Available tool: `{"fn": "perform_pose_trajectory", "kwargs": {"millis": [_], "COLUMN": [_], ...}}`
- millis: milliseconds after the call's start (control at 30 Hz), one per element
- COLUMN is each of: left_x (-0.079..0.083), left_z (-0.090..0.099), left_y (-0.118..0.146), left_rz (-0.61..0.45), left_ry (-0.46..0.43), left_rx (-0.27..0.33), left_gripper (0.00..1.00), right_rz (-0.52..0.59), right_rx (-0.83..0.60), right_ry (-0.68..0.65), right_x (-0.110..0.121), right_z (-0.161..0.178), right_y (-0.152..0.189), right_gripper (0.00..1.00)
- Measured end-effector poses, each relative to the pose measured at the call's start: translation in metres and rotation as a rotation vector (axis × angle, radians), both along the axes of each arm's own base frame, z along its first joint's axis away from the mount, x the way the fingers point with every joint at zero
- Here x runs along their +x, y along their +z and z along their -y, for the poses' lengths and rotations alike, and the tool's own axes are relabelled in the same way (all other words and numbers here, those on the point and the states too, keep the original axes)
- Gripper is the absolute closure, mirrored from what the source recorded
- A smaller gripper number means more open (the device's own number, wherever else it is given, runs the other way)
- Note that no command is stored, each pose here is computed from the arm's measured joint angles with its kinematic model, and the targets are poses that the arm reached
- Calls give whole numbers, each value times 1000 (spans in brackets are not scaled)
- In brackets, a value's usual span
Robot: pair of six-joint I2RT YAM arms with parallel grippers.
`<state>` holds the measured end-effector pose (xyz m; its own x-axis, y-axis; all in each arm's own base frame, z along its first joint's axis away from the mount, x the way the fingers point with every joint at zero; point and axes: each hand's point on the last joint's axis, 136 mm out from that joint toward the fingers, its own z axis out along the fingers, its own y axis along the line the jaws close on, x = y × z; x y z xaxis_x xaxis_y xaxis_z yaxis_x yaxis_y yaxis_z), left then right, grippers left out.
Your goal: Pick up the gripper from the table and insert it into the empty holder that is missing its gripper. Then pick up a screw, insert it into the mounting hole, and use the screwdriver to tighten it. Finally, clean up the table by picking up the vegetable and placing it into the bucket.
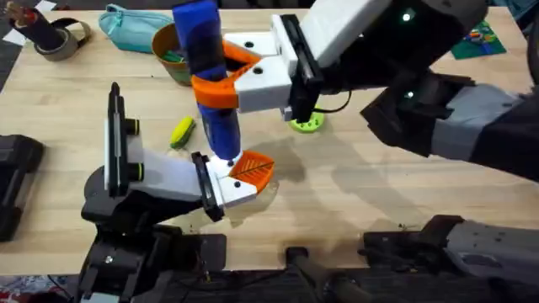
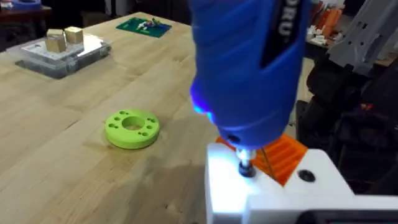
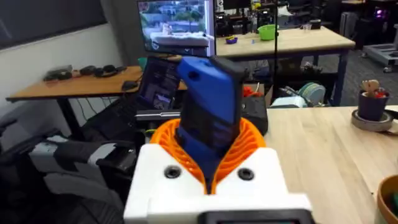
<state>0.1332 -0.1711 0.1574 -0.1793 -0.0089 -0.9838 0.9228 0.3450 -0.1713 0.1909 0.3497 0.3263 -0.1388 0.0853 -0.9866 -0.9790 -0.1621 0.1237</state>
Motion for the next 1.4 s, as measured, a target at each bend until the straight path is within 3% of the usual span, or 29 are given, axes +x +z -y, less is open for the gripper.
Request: {"fn": "perform_pose_trajectory", "kwargs": {"millis": [367,600,1067,1233,1400], "left_x": [0,0,1,4,5], "left_z": [0,0,0,-2,-2], "left_y": [-1,-1,2,2,2], "left_rz": [-17,0,28,34,35], "left_ry": [-2,-1,6,24,36], "left_rx": [-3,2,5,6,7], "left_gripper": [992,992,992,992,992], "right_rz": [40,124,95,0,55], "right_rx": [14,56,43,8,22], "right_ry": [21,96,131,129,60], "right_x": [-5,-25,-23,0,19], "right_z": [0,2,-3,-7,7], "right_y": [3,9,16,58,131], "right_gripper": [975,975,975,975,975]}}
